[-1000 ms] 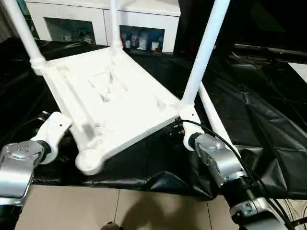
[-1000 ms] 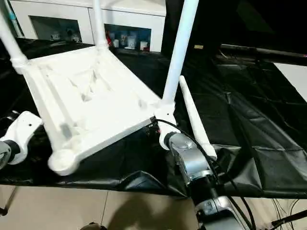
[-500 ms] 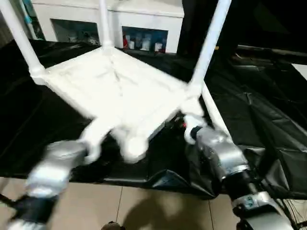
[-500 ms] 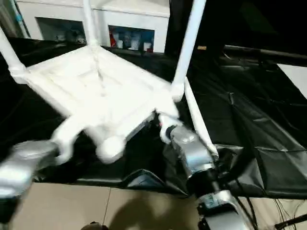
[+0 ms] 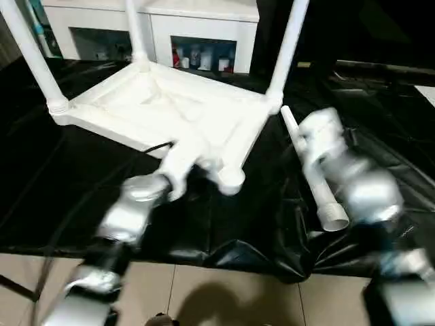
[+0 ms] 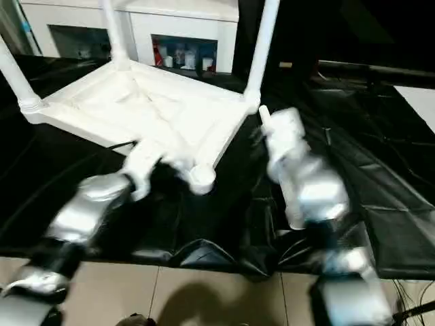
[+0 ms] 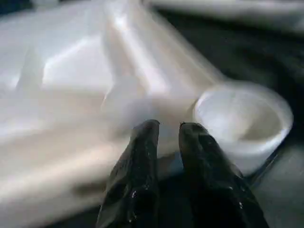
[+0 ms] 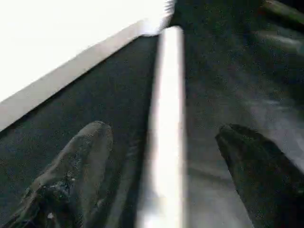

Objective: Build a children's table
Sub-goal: Rotate table base, then pick table leg

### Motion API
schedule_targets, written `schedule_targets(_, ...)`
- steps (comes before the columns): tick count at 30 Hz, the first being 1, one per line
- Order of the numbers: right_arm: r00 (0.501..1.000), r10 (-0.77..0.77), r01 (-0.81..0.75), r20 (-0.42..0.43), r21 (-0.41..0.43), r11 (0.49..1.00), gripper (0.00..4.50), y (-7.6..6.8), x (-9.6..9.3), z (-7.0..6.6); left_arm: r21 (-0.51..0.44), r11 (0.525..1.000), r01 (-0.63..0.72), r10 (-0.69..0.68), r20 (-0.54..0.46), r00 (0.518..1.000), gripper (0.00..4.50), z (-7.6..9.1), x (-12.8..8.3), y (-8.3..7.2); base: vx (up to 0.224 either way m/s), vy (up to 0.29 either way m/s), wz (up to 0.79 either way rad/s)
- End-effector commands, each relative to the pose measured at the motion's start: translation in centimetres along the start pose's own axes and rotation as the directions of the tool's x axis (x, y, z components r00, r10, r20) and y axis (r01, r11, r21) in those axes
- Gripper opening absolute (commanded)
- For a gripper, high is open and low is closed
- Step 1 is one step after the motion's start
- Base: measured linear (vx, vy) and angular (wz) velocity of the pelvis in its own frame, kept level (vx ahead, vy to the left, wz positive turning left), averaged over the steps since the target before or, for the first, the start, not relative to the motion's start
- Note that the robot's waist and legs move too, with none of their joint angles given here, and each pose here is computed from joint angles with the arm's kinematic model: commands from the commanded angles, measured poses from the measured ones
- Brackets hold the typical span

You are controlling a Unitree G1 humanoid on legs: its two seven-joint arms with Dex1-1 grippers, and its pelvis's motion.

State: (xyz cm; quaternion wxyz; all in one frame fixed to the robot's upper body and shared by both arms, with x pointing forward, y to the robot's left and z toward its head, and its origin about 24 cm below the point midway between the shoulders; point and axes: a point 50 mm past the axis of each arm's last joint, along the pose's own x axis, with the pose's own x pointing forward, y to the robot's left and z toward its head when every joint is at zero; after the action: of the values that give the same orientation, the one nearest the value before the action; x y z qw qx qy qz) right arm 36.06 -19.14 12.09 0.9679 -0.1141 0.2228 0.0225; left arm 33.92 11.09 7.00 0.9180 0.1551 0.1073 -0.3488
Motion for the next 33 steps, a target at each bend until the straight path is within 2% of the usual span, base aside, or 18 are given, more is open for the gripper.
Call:
schedule_targets(1, 0.998, -0.005, 0.008, -0.063, 0.043, 0.999, 4.26, -0.7, 0.0, -0.8, 0.009, 0.999, 0.033, -0.033, 0.023, 0.999, 0.99, 0.4, 0.0, -0.4, 0.000, 0.000, 0.00)
schedule_targets(3, 0.996, -0.007, 0.012, -0.090, 0.059, 0.998, 4.46, -1.1, -0.1, -0.7, 0.019, 0.998, 0.065, -0.066, 0.028, 0.997, 0.99, 0.5, -0.4, -0.6, 0.000, 0.000, 0.00)
schedule_targets(5, 0.989, -0.014, 0.024, -0.144, 0.069, 0.997, 4.46, -1.7, -0.1, -0.8, 0.025, 0.990, 0.141, -0.142, 0.043, 0.989, 0.99, 0.7, -1.2, -1.2, 0.000, 0.000, 0.00)
schedule_targets(7, 0.973, 0.039, 0.000, -0.229, 0.166, 0.986, 4.46, -2.0, 0.0, -1.3, 0.038, 0.965, 0.259, -0.260, 0.056, 0.964, 0.99, 1.0, -2.4, -2.2, 0.000, 0.000, 0.00)
schedule_targets(11, 0.938, 0.145, -0.074, -0.314, 0.228, 0.971, 4.46, -1.5, 0.1, -2.7, 0.054, 0.916, 0.398, -0.399, 0.023, 0.917, 0.99, 1.0, -3.9, -3.3, 0.000, 0.000, 0.00)
schedule_targets(14, 0.921, 0.190, -0.099, -0.340, 0.266, 0.959, 4.46, -1.2, 0.1, -3.3, 0.055, 0.898, 0.436, -0.437, 0.011, 0.899, 0.99, 1.0, -4.4, -3.7, 0.000, 0.000, 0.00)
schedule_targets(15, 0.880, 0.288, -0.153, -0.378, 0.348, 0.925, 4.46, -0.3, 0.0, -4.4, 0.045, 0.878, 0.476, -0.476, 0.001, 0.879, 0.99, 1.3, -4.8, -4.1, 0.000, 0.000, 0.00)
schedule_targets(17, 0.866, 0.308, -0.165, -0.393, 0.358, 0.919, 4.46, -0.1, 0.0, -4.7, 0.040, 0.872, 0.487, -0.488, 0.000, 0.873, 0.99, 1.4, -4.9, -4.3, 0.000, 0.000, 0.00)
schedule_targets(20, 0.839, 0.285, -0.126, -0.464, 0.344, 0.931, 4.46, -0.3, 0.0, -6.3, 0.000, 0.873, 0.488, -0.488, 0.006, 0.873, 0.99, 2.0, -4.9, -4.4, 0.000, 0.000, 0.00)
schedule_targets(26, 0.826, 0.297, -0.120, -0.479, 0.365, 0.923, 3.94, -0.6, 0.0, -6.8, 0.016, 0.877, 0.479, -0.480, 0.007, 0.877, 0.99, 2.5, -5.0, -4.3, 0.000, 0.000, 0.00)
schedule_targets(32, 0.831, 0.292, -0.112, -0.473, 0.372, 0.921, 3.50, -0.9, 0.2, -6.8, 0.002, 0.883, 0.470, -0.470, -0.004, 0.883, 0.99, 2.5, -5.1, -4.3, 0.000, 0.000, 0.00)
schedule_targets(33, 0.832, 0.292, -0.111, -0.472, 0.373, 0.921, 3.31, -0.9, 0.2, -6.8, 0.002, 0.883, 0.470, -0.470, -0.006, 0.883, 0.99, 2.6, -5.1, -4.3, 0.000, 0.000, 0.00)
